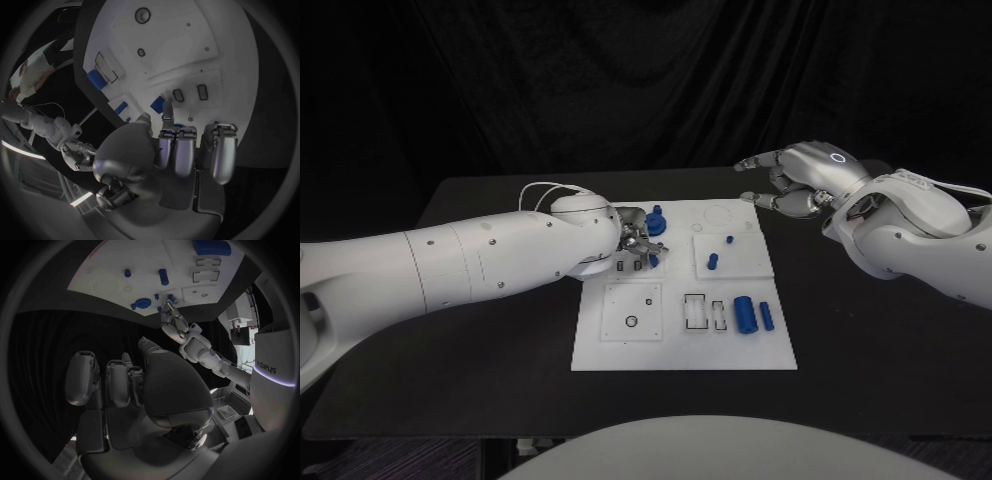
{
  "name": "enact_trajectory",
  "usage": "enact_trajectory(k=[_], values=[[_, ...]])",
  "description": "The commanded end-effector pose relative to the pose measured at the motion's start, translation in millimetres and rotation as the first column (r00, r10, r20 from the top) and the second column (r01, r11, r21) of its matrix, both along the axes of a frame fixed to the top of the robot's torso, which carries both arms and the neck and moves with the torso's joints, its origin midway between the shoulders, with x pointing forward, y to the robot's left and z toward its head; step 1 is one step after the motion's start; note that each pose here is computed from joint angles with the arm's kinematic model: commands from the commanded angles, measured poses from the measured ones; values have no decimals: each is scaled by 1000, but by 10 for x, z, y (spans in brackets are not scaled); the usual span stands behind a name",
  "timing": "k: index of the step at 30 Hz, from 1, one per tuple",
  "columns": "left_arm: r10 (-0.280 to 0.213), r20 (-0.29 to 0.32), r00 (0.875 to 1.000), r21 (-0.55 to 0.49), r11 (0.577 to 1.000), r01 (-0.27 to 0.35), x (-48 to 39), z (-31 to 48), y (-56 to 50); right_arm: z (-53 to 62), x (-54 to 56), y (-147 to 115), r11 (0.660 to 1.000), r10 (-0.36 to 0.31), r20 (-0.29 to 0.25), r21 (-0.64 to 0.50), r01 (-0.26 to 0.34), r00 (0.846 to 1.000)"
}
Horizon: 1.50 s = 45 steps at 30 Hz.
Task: Assemble the parts on the task board
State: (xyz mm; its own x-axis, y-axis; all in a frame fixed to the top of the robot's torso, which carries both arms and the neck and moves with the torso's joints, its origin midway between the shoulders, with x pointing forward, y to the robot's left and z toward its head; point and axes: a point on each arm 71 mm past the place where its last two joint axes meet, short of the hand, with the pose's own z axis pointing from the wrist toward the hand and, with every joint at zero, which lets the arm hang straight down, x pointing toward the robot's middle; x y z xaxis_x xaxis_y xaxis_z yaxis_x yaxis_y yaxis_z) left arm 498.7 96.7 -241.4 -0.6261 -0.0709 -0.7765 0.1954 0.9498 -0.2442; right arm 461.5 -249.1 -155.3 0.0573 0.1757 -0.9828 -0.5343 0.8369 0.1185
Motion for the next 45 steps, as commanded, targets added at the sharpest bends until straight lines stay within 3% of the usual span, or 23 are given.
enact_trajectory(k=[1,45], values=[[-17,-7,1000,-5,1000,17,-8,-14,-21,-15,7,-9,1000,-19,-11,-5,18,1000],[-24,-44,999,26,999,25,-22,-74,1,-34,21,11,1000,-12,-28,-20,11,1000]])
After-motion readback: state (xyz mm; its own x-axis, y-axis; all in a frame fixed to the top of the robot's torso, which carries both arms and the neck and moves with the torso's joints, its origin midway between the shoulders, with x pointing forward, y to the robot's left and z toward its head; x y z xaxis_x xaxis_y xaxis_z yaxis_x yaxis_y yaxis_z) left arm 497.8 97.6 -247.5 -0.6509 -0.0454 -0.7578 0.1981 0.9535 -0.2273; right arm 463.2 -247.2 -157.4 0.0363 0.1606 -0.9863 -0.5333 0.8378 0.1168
